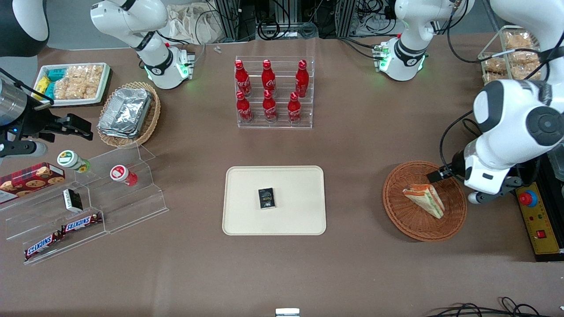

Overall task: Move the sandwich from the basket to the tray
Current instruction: 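Move the left gripper over the wicker basket and lower toward the sandwich, then close the left gripper on the wrapped sandwich and lift it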

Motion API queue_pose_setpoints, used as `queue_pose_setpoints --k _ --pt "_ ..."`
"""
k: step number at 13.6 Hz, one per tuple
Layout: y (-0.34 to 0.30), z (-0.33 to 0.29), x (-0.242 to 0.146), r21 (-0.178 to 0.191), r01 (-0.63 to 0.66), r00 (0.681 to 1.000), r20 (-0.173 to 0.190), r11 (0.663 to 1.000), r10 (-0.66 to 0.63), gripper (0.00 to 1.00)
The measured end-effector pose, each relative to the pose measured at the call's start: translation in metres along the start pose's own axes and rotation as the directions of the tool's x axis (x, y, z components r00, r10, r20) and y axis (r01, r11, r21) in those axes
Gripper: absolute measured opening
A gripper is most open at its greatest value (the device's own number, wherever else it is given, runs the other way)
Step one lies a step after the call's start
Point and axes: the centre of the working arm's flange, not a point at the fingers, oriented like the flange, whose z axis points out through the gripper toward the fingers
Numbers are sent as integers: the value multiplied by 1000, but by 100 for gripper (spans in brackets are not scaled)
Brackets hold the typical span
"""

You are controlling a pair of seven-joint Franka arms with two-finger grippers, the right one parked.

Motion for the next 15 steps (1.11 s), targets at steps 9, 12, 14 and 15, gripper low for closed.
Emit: queue_pose_setpoints --k 9,12,14,15 --pt "-5 120 30 -31 212 977 -7 977 -212 99" --pt "-13 141 35 -20 234 972 2 972 -234 75" --pt "-17 144 38 -19 240 971 -2 971 -240 53" --pt "-17 142 38 -21 239 971 -5 971 -240 43"
